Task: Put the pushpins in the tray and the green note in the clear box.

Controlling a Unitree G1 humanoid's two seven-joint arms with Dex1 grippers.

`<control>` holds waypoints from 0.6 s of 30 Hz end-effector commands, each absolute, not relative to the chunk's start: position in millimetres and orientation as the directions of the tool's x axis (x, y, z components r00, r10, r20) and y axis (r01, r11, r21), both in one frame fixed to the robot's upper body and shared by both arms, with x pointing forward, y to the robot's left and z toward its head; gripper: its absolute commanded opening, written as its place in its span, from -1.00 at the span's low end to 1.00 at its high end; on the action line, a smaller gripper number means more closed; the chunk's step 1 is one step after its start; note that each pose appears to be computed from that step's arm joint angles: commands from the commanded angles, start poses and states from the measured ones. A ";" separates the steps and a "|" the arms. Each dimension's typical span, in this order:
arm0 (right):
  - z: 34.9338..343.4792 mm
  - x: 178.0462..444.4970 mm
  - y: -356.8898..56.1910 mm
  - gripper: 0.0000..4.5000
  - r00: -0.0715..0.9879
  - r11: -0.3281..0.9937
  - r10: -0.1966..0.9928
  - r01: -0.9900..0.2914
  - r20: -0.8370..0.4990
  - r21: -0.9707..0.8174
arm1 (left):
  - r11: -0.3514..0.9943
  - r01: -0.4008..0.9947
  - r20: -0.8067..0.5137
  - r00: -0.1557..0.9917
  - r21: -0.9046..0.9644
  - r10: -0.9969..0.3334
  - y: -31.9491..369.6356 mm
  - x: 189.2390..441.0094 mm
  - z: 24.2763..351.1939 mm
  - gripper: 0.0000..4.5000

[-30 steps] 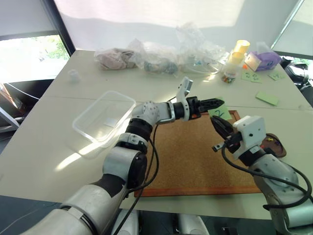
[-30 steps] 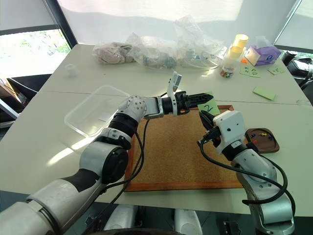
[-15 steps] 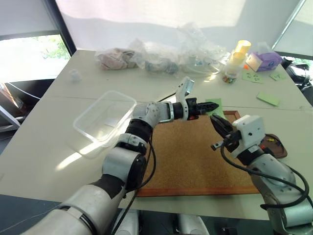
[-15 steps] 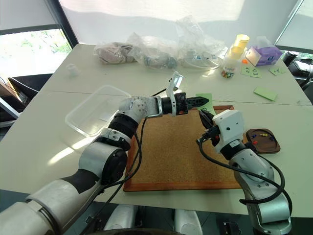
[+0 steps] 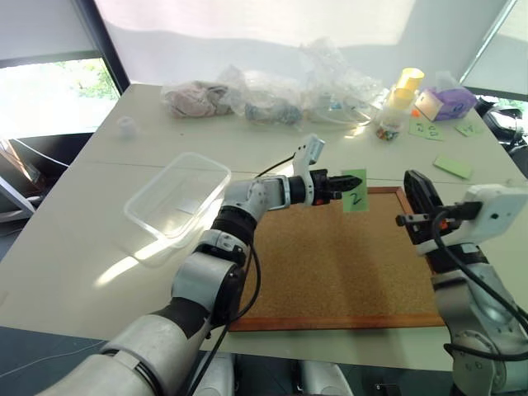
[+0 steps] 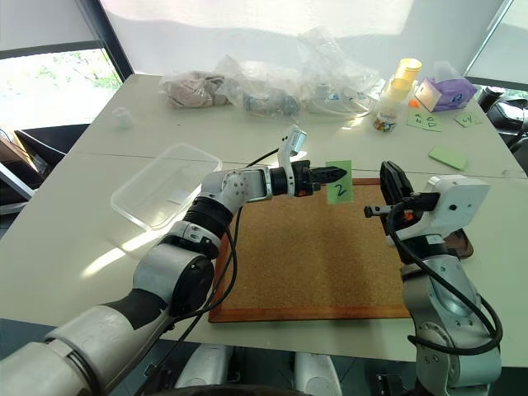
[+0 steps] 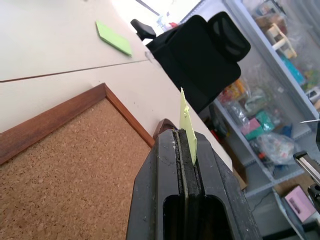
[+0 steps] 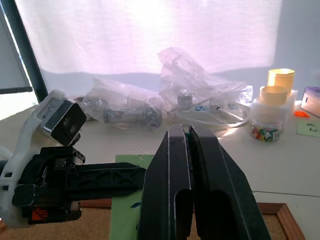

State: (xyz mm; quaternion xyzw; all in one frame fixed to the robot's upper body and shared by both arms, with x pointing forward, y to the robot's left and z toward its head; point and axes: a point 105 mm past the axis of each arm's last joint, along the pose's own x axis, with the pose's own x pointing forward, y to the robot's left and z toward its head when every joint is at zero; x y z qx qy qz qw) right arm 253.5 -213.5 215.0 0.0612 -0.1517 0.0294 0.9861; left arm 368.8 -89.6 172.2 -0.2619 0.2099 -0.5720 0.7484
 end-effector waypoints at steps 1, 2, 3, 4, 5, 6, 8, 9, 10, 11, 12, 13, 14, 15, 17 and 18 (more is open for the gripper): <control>209.4 244.5 -259.5 -1.00 0.945 0.977 -0.184 0.145 0.271 0.157 | 0.145 0.781 0.054 0.223 -0.608 -0.973 -93.7 362.3 193.8 -0.99; 197.9 244.0 -278.3 -1.00 0.938 0.957 -0.275 0.245 0.209 0.157 | 0.136 0.796 0.055 0.207 -0.590 -0.977 -94.1 358.9 195.8 -0.99; 187.7 243.4 -292.1 -1.00 0.929 0.938 -0.336 0.314 0.153 0.149 | 0.131 0.823 0.049 0.190 -0.553 -0.981 -94.3 354.4 195.9 -0.99; 177.5 243.8 -300.7 -1.00 0.926 0.926 -0.366 0.352 0.096 0.140 | 0.129 0.863 0.040 0.169 -0.489 -0.985 -94.0 349.1 194.6 -0.99; 168.3 244.0 -307.3 -1.00 0.921 0.917 -0.387 0.380 0.044 0.117 | 0.118 0.888 0.034 0.148 -0.444 -0.988 -94.2 343.3 193.2 -0.99; 165.6 243.6 -311.6 -1.00 0.916 0.912 -0.401 0.396 0.030 0.105 | 0.108 0.898 0.033 0.135 -0.427 -0.990 -94.6 338.8 192.3 -0.99; 158.6 244.3 -318.5 -1.00 0.908 0.901 -0.420 0.417 -0.004 0.116 | 0.093 0.913 0.036 0.117 -0.397 -0.992 -94.0 331.8 192.0 -0.99; 153.3 246.0 -324.3 -1.00 0.898 0.890 -0.440 0.440 -0.030 0.124 | 0.085 0.933 0.037 0.104 -0.349 -0.994 -93.0 327.3 191.5 -0.99; 149.2 246.7 -328.6 -1.00 0.890 0.881 -0.453 0.455 -0.050 0.127 | 0.077 0.947 0.035 0.093 -0.313 -0.995 -92.8 323.4 190.9 -0.99; 144.4 248.2 -333.5 -1.00 0.880 0.873 -0.468 0.474 -0.075 0.117 | 0.073 0.956 0.031 0.085 -0.283 -0.996 -92.6 320.4 189.4 -0.99; 141.8 249.2 -336.3 -1.00 0.874 0.868 -0.477 0.485 -0.088 0.109 | 0.072 0.961 0.028 0.082 -0.266 -0.996 -92.4 318.7 188.3 -0.99; 137.5 251.0 -338.9 -1.00 0.871 0.866 -0.478 0.489 -0.110 0.109 | 0.070 0.958 0.031 0.082 -0.278 -0.996 -92.6 317.8 187.5 -0.99; 133.9 252.6 -341.3 -1.00 0.869 0.865 -0.478 0.491 -0.128 0.108 | 0.070 0.956 0.033 0.083 -0.286 -0.996 -93.1 317.0 186.3 -0.99; 131.3 254.0 -342.9 -1.00 0.870 0.865 -0.473 0.489 -0.141 0.113 | 0.073 0.954 0.031 0.085 -0.290 -0.996 -93.8 316.6 184.8 -0.99; 125.5 257.3 -346.3 -1.00 0.866 0.863 -0.469 0.491 -0.173 0.118 | 0.079 0.954 0.027 0.090 -0.290 -0.996 -94.6 316.4 182.0 -0.99; 123.1 258.3 -348.7 -1.00 0.861 0.859 -0.472 0.497 -0.188 0.121 | 0.081 0.953 0.026 0.093 -0.291 -0.995 -95.0 316.3 181.2 -0.99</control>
